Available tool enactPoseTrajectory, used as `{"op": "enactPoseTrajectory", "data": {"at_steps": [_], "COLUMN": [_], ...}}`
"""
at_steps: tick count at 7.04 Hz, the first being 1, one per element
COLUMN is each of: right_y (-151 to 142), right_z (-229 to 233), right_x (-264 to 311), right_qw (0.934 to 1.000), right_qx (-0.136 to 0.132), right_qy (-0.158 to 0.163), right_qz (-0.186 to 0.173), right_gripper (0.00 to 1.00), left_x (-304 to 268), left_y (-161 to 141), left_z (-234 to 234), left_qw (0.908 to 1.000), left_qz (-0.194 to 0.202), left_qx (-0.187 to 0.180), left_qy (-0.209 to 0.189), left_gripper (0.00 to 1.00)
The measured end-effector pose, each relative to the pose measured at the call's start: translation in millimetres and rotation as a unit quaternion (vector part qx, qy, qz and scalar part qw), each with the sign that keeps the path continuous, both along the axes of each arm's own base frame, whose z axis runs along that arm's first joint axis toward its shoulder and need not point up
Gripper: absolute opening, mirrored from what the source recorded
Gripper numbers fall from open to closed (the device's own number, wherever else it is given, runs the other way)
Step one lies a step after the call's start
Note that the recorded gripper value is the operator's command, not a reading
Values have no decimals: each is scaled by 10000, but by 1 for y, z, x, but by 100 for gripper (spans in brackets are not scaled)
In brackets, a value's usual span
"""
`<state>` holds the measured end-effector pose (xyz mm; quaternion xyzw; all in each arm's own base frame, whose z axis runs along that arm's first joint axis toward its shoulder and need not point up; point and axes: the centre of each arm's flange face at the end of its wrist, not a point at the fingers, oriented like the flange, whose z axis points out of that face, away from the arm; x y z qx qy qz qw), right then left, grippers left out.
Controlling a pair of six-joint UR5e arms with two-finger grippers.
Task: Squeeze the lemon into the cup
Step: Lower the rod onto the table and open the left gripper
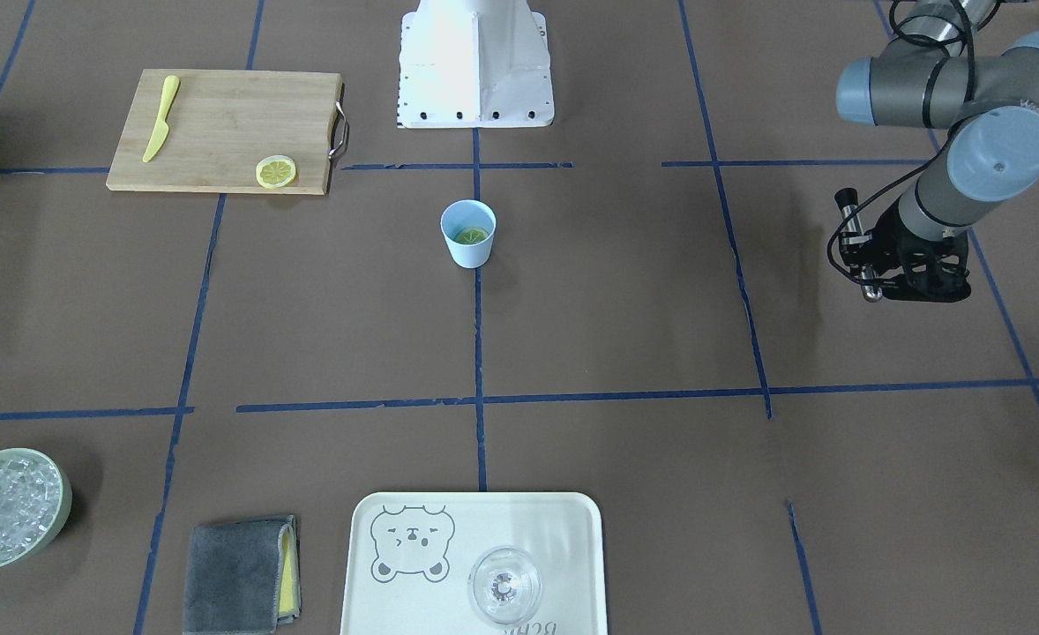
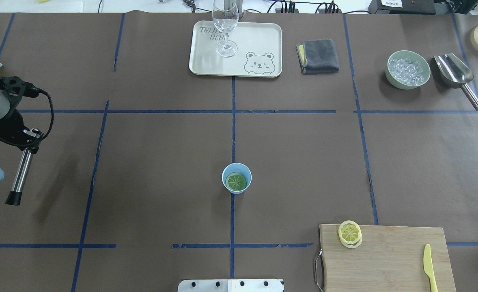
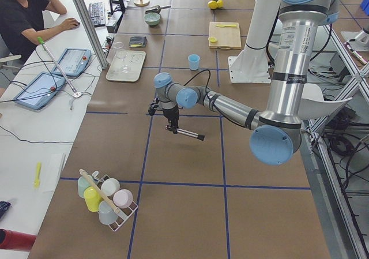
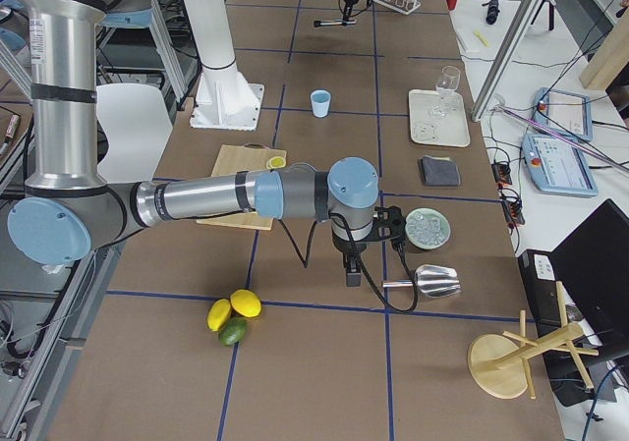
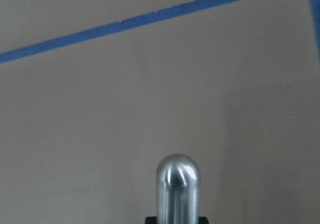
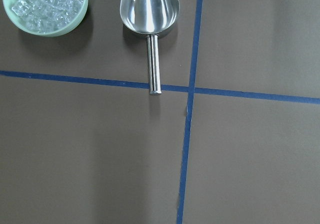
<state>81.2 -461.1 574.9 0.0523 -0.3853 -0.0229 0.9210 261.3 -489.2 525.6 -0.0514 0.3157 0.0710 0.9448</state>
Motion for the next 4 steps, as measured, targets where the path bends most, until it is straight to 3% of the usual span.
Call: {"op": "enactPoseTrajectory", "data": {"at_steps": [1,2,3,4], "right_y": [1,1,2,2], "right_z": [-4,-9,-13,-14], "right_x": [0,0,1,1], "right_qw": [10000,10000,10000,9999], "right_qx": [31,59,65,65], "right_qy": [2,1,1,3], "right_qz": [11,38,70,86], "right_gripper": [100,100,100,100], "left_x": [3,5,6,7], "left_y": [-4,-7,-8,-10], "left_z": [16,28,35,38], "left_qw": [9997,9994,9991,9990], "left_qz": [-143,-206,-230,-237], "left_qx": [-177,-264,-311,-337], "left_qy": [-65,-114,-146,-165], "left_gripper": [0,23,99,100]}}
